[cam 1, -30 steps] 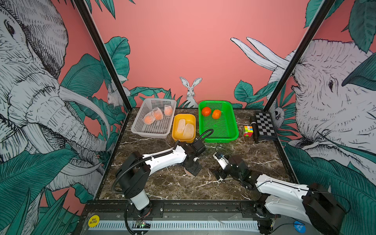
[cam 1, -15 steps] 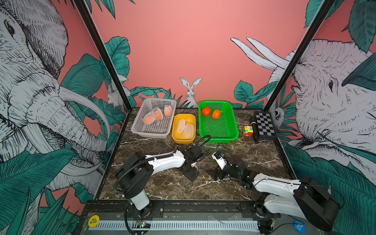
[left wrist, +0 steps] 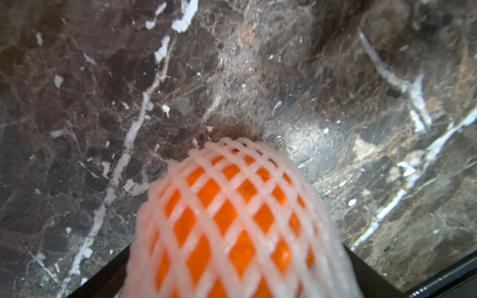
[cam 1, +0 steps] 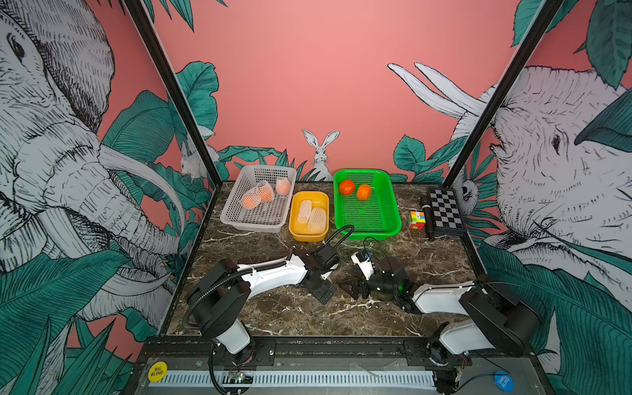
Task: Remove foam nets from oranges
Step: Place the orange at the center of the board.
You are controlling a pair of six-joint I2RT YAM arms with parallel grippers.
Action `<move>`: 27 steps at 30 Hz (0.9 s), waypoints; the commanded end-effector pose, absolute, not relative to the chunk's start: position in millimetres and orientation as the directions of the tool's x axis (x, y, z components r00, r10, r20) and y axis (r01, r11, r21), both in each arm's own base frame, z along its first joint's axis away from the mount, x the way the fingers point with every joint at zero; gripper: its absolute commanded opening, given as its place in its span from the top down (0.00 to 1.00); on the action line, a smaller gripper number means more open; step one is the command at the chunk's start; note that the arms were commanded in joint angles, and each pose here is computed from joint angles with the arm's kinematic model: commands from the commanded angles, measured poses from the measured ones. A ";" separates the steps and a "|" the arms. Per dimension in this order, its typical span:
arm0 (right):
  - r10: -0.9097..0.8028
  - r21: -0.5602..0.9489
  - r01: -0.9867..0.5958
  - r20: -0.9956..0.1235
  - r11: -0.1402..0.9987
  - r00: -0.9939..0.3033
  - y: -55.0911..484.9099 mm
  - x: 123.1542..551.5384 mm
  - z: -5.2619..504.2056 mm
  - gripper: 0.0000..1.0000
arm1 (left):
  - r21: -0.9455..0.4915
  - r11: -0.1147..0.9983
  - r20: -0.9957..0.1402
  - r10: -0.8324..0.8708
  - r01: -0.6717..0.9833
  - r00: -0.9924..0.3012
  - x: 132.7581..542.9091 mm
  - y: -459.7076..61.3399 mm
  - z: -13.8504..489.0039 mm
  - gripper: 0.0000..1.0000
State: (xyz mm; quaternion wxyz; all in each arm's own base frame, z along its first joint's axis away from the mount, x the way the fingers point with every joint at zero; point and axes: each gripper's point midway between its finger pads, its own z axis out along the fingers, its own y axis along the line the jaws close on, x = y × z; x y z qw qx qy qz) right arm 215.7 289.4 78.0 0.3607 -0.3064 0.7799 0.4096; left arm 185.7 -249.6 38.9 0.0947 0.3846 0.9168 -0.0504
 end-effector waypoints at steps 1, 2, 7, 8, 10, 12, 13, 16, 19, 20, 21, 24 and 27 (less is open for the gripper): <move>-0.112 0.447 -0.790 -0.838 0.419 -0.534 303.9 223.8 102.4 0.18 | -0.027 0.682 -0.249 0.703 0.731 -0.666 185.1 -252.6 47.8 0.01; -0.114 0.451 -0.789 -0.835 0.417 -0.538 306.0 224.6 102.0 0.18 | -0.028 0.681 -0.254 0.703 0.732 -0.664 185.8 -253.7 48.5 0.01; -0.114 0.460 -0.781 -0.828 0.423 -0.549 313.0 231.1 98.1 0.18 | -0.042 0.672 -0.260 0.707 0.739 -0.658 186.2 -258.7 47.3 0.01; -0.117 0.462 -0.780 -0.826 0.422 -0.552 314.3 231.1 96.5 0.18 | -0.044 0.670 -0.259 0.708 0.741 -0.657 186.0 -259.3 47.2 0.01; -0.120 0.465 -0.779 -0.822 0.420 -0.556 317.8 230.5 93.0 0.18 | -0.043 0.668 -0.253 0.712 0.743 -0.655 185.5 -258.7 46.2 0.01; -0.114 0.472 -0.776 -0.821 0.418 -0.560 320.5 230.2 92.2 0.18 | -0.040 0.668 -0.260 0.711 0.743 -0.653 185.7 -257.8 46.9 0.01; -0.129 0.482 -0.767 -0.806 0.423 -0.578 322.2 228.9 81.4 0.18 | -0.042 0.668 -0.264 0.710 0.743 -0.653 185.3 -257.8 46.9 0.01; -0.135 0.496 -0.756 -0.792 0.427 -0.596 326.8 228.8 72.7 0.18 | -0.051 0.667 -0.270 0.708 0.744 -0.653 184.6 -259.4 46.7 0.01; -0.141 0.502 -0.742 -0.779 0.445 -0.611 327.3 231.0 62.3 0.18 | -0.057 0.663 -0.276 0.708 0.746 -0.650 184.9 -261.4 48.8 0.01; -0.143 0.502 -0.737 -0.775 0.452 -0.616 326.8 231.4 58.9 0.18 | -0.058 0.662 -0.276 0.709 0.747 -0.649 184.5 -261.5 49.1 0.01; -0.147 0.502 -0.731 -0.769 0.463 -0.622 325.8 232.1 54.1 0.18 | -0.060 0.659 -0.279 0.710 0.749 -0.647 184.1 -261.9 50.4 0.01; -0.160 0.500 -0.720 -0.758 0.482 -0.633 323.9 232.8 45.6 0.18 | -0.060 0.657 -0.289 0.709 0.751 -0.643 183.9 -261.4 54.5 0.01; -0.169 0.488 -0.714 -0.754 0.502 -0.634 320.6 233.9 41.7 0.18 | -0.051 0.657 -0.301 0.708 0.752 -0.639 184.6 -259.5 60.0 0.01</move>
